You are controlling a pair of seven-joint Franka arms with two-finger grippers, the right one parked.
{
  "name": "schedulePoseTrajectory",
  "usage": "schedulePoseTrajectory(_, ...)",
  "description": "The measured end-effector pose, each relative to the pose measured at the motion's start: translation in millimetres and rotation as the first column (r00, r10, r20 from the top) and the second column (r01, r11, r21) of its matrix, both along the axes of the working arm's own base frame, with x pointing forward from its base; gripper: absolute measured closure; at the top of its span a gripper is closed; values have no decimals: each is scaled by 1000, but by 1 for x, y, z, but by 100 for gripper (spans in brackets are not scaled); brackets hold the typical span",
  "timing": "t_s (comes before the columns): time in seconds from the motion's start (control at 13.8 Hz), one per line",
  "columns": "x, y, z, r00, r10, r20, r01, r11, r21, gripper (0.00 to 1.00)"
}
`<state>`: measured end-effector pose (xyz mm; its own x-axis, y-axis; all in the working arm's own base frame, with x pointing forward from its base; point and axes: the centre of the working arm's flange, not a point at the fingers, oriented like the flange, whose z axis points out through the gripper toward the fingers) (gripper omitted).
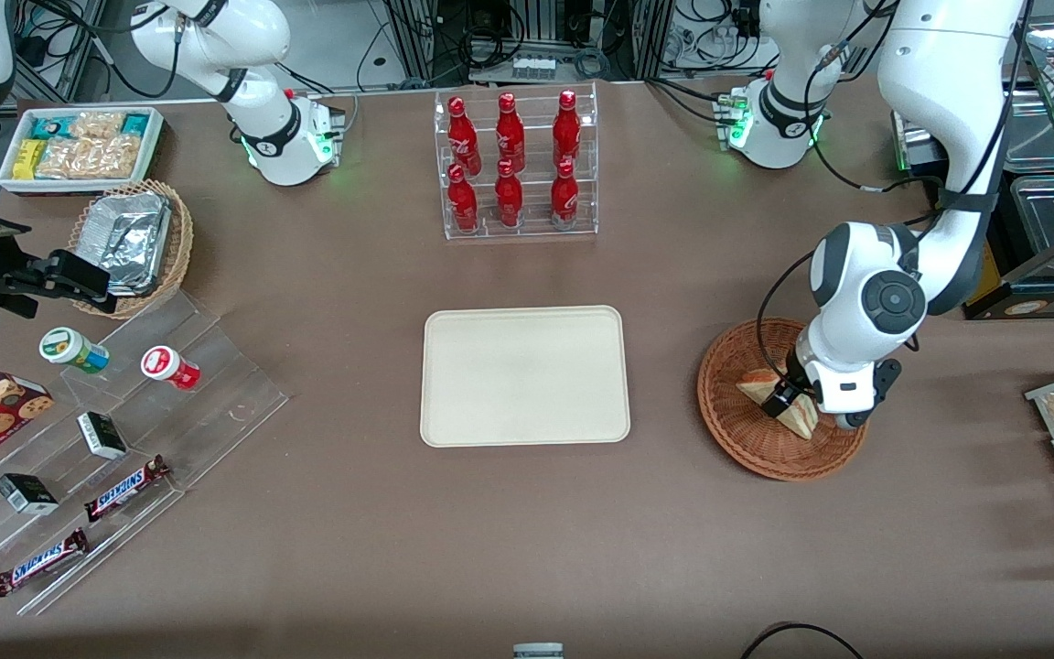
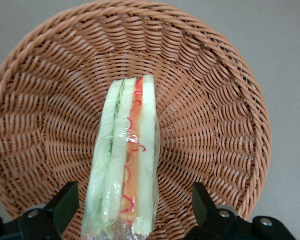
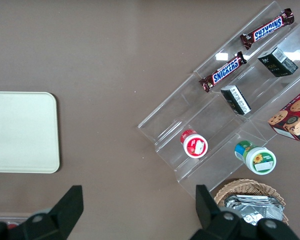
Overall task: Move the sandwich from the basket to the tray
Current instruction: 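Lower the left gripper and close it on the wrapped sandwich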
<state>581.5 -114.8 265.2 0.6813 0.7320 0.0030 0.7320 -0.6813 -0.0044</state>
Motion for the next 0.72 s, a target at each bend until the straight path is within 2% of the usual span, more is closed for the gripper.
schedulePoseTrajectory(0.29,-4,-1,-12,1000,-10,-19,11,1000,14,0)
schedulePoseTrajectory(0.36,-4,0,-13,1000,-11,-20,12,1000,17,5)
schedulePoseTrajectory(0.43,-4,0,-13,1000,-11,-19,12,1000,19,5)
schedulePoseTrajectory(0.51,-4,0,-13,1000,-11,-18,12,1000,20,11)
schedulePoseTrajectory(0.72,-4,0,-13,1000,-11,-18,12,1000,21,47)
